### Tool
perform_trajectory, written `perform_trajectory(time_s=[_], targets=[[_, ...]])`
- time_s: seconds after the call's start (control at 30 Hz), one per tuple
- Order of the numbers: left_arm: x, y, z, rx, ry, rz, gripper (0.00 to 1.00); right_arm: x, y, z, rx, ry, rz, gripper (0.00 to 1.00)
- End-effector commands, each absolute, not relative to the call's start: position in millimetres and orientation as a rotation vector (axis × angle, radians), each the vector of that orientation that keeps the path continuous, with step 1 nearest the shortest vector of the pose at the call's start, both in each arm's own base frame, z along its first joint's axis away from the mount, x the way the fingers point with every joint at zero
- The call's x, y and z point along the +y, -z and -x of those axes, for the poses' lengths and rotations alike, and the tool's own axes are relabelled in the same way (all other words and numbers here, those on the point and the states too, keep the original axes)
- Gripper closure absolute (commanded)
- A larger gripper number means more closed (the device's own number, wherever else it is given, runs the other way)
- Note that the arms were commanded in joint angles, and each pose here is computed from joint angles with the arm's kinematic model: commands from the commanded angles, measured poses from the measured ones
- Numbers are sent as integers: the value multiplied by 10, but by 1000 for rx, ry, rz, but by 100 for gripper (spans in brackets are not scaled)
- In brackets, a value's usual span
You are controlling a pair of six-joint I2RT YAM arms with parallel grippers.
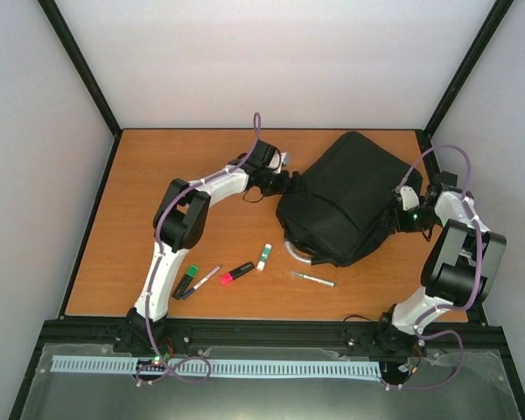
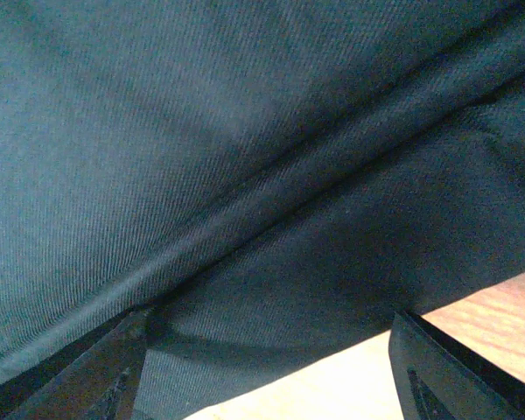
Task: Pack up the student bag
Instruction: Adjust the student bag at the center of the board.
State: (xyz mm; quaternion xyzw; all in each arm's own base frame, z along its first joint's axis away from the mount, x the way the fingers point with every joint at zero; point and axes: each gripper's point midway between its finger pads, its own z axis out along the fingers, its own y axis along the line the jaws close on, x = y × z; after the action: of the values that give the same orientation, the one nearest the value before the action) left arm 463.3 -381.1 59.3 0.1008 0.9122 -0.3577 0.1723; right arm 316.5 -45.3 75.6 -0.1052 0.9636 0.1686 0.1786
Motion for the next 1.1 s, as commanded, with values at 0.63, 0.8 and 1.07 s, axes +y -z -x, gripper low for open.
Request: perform_trajectory(time_s=[0.63, 0.8, 1.07], targets=[[-3780, -905, -3912, 2499, 1097, -332, 6, 649, -658, -4445, 2693, -551, 539, 24], [-3864, -939, -3744, 2488, 1088, -374, 6, 675, -652, -4771, 2669, -509, 526, 24], [-4045, -934, -3579, 2488, 1081, -447, 6, 627, -709, -4958, 2637, -457, 509, 24]])
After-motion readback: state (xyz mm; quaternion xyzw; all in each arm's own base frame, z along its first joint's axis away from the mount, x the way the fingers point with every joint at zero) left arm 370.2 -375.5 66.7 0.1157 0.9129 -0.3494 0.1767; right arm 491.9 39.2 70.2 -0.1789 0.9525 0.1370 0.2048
